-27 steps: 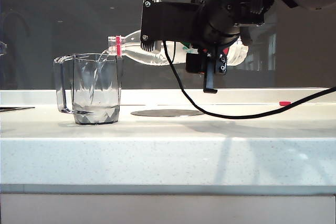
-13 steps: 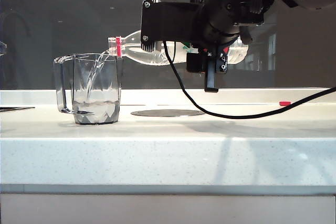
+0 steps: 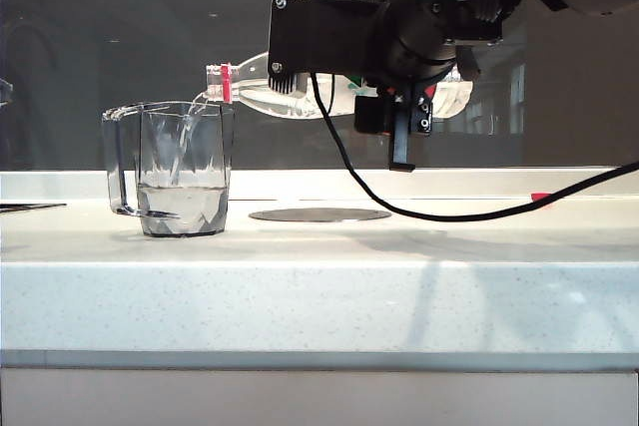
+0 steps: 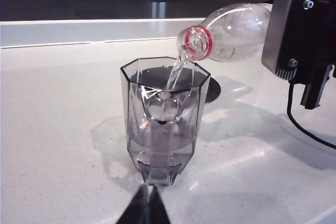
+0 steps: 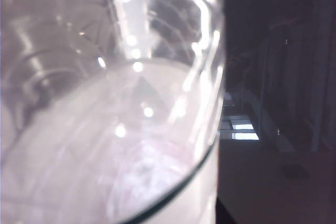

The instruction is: Pick up the mineral water bottle on the table and pour water into the mug until it's half full.

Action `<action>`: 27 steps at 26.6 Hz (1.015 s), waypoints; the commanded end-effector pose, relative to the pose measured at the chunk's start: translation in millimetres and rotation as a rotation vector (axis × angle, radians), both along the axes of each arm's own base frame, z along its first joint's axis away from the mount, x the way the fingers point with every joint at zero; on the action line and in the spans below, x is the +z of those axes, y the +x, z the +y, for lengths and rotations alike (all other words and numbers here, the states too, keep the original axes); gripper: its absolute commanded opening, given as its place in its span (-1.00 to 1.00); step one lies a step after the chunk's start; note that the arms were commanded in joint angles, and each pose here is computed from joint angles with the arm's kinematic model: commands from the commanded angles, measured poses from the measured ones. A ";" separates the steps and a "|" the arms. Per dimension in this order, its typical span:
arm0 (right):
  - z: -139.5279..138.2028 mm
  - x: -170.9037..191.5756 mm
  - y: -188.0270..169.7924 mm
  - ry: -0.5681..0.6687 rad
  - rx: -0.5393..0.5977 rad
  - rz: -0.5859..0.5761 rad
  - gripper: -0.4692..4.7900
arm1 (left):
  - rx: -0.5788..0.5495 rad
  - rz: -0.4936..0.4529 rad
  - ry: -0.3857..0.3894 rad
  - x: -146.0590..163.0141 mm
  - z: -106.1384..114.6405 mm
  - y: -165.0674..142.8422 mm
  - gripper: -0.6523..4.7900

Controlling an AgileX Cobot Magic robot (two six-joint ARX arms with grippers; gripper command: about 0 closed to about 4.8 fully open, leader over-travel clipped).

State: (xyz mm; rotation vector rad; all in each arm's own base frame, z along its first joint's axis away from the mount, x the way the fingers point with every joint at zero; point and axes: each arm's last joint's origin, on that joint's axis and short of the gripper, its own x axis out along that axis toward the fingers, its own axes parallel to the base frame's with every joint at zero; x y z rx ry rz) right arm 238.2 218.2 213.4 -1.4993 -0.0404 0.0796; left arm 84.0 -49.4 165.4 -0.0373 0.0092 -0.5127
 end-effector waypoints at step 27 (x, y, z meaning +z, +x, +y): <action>-0.5 14.2 -1.1 0.065 0.001 -0.057 0.06 | -0.003 -0.012 -0.005 2.0 0.1 -0.1 -0.77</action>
